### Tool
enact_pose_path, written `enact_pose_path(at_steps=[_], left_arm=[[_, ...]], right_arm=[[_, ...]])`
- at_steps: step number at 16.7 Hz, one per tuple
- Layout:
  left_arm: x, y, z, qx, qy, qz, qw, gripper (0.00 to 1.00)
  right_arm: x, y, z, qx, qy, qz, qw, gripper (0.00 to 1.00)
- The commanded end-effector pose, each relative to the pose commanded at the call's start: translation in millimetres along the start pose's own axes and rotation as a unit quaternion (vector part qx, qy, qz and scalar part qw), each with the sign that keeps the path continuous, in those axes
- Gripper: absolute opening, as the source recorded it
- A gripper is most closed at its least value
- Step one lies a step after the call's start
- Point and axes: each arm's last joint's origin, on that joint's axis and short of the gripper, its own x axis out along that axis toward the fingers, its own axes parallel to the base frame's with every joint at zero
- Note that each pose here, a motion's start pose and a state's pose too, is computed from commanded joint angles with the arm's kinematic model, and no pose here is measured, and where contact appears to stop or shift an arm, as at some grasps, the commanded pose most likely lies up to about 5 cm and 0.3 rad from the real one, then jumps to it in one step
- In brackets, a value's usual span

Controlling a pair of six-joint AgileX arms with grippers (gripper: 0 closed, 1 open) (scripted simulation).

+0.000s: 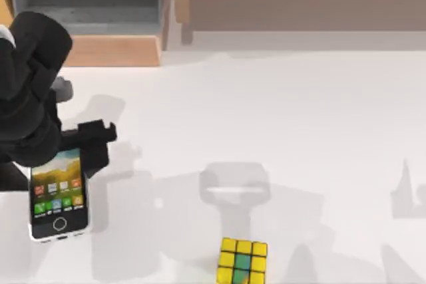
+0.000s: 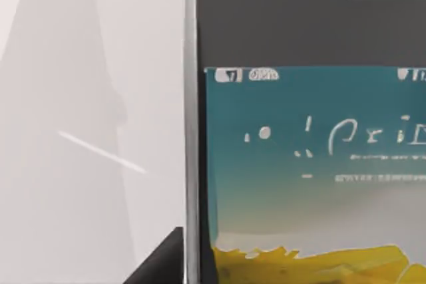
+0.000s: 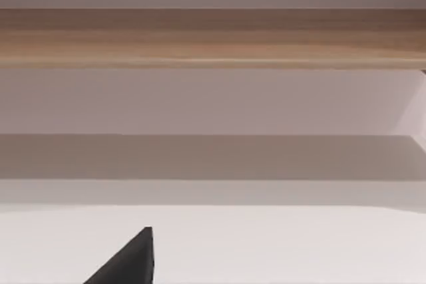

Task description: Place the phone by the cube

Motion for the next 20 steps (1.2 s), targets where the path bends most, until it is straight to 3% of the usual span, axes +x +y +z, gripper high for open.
enact_pose_path(at_steps=[5,10,20], left_arm=[[-4,-49,-55,0.063,0.020,0.003,0.998,0.00],[-6,-69,-92,0.104,0.030,0.009,0.994,0.00],[-5,-72,-96,0.108,0.030,0.008,0.994,0.00]], right_arm=[[0,0,0,0.000,0.000,0.000,1.000,1.00],[0,0,0,0.000,0.000,0.000,1.000,1.00],[0,0,0,0.000,0.000,0.000,1.000,1.00]])
